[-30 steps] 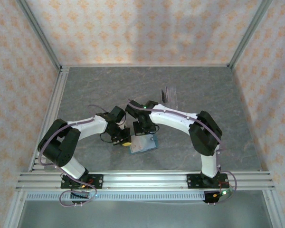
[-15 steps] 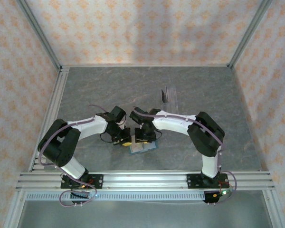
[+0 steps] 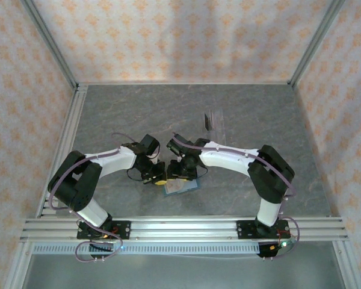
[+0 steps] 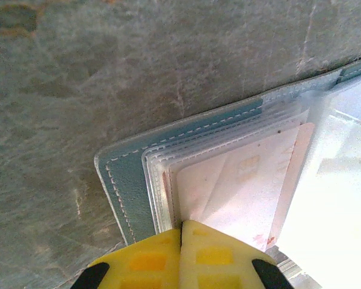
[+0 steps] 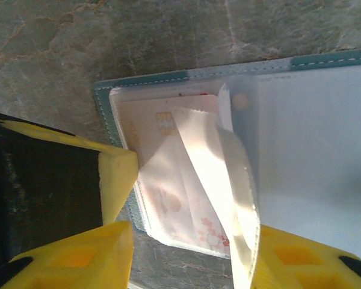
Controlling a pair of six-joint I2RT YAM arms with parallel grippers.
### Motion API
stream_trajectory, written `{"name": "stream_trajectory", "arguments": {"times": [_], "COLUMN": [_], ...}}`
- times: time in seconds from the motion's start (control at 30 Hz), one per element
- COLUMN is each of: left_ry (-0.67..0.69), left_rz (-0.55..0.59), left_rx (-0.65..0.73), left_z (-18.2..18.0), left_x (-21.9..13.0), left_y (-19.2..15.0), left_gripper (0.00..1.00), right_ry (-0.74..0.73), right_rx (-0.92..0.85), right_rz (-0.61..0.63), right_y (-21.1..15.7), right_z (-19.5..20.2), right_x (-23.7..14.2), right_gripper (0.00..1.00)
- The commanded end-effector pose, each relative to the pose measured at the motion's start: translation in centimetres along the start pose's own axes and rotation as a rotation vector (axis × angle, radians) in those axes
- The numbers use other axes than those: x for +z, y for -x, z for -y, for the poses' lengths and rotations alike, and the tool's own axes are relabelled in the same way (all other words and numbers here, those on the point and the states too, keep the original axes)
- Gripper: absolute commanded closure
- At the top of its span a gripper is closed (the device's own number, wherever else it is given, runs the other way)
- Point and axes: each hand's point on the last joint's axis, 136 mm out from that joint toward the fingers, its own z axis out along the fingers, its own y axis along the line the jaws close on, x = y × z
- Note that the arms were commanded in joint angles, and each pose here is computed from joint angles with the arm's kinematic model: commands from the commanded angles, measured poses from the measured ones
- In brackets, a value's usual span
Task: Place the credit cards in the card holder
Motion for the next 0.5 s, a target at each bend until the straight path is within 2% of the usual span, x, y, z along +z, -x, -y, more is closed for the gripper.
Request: {"name": "stream_trajectory", "arguments": {"times": [0.0, 0.1, 0.27, 0.47], "left_ry": [0.130, 0.133, 0.136, 0.139], "left_rz": [-0.025, -0.026, -0.027, -0.030], "left_rx": [-0.023, -0.022, -0.024, -0.023], "left_z": [-3.2, -3.2, -3.3, -3.4], "left_x": [1.4, 1.4, 1.4, 1.5], "left_y": [-0.9, -0.9, -0.9, -1.0], "left_gripper": [1.00, 1.00, 1.00, 1.00], "right_ry": [-0.061, -0.118, -0.219, -0.265], "right_rx": [-0.007, -0.024, -0.026, -0.004], "right_rz": [0.013, 0.020, 0.032, 0.029], "right_y": [0.2, 0.5, 0.7, 1.2], "right_z": [0.9, 1.6, 3.4, 5.0], "right_x": [-0.7, -0.9, -1.2, -0.4], "right_gripper": [0.55, 0.62, 0.81, 0.90]}}
